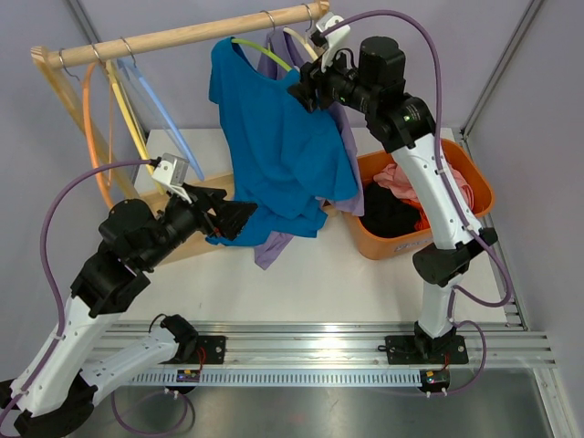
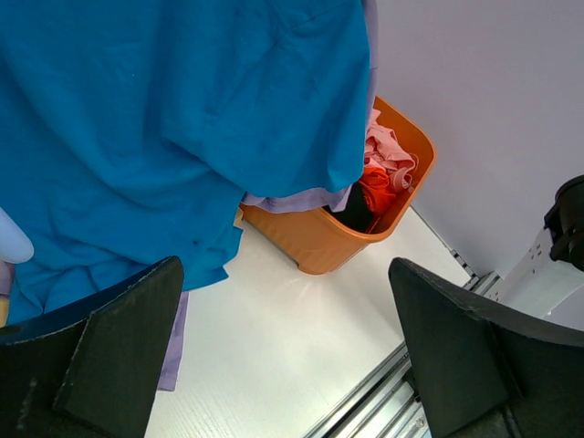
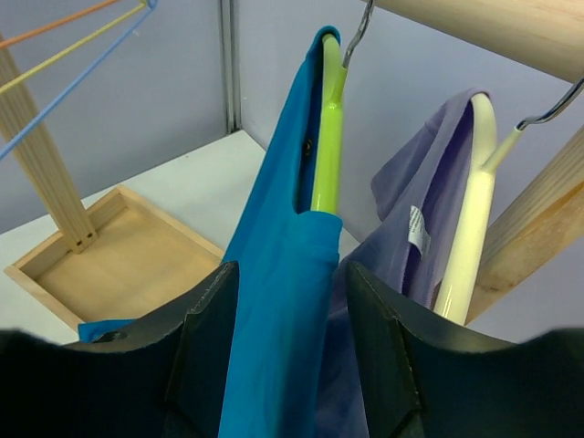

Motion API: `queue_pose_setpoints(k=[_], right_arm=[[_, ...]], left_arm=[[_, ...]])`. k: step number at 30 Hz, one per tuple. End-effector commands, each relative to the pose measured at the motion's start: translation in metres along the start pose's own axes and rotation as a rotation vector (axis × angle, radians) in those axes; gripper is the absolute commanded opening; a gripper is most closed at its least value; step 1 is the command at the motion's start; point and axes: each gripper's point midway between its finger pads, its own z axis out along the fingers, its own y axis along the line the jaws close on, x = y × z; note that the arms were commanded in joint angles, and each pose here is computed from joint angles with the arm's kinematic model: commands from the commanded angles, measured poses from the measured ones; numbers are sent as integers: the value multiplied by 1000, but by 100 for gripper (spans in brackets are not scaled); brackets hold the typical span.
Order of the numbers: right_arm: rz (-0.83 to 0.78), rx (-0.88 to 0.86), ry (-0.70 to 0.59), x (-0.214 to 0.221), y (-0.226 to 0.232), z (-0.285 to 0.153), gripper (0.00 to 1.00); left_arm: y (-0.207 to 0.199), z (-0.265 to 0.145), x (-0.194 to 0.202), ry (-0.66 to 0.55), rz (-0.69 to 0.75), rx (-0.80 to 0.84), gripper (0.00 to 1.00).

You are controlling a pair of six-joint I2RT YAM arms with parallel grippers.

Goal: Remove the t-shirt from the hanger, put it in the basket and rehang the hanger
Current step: Grab a hanger with a tshirt on it with the right arm

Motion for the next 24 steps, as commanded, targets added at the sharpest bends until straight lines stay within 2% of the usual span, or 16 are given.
queue_pose_setpoints(k=[1, 7, 10, 14, 19, 20, 24], right_arm=[[-55, 54, -27, -6, -8, 4, 57], [-81, 69, -21, -2, -12, 7, 56], [-70, 49, 13, 12, -10, 12, 52], [-57, 45, 38, 22, -10, 17, 36], [-54, 45, 12, 13, -10, 16, 3], [-55, 47, 0, 9, -10, 16, 0], [-54, 47, -82, -19, -7, 5, 0]], left_arm=[[-3, 0, -11, -47, 0, 7, 99], [-2, 1, -9, -44, 2, 7, 99], [-3, 3, -10, -45, 2, 12, 99], [-6, 5, -12, -49, -4, 22, 99], [-8, 6, -15, -60, -17, 31, 99], [-8, 7, -15, -61, -19, 32, 99], [-10, 8, -16, -68, -23, 40, 99]])
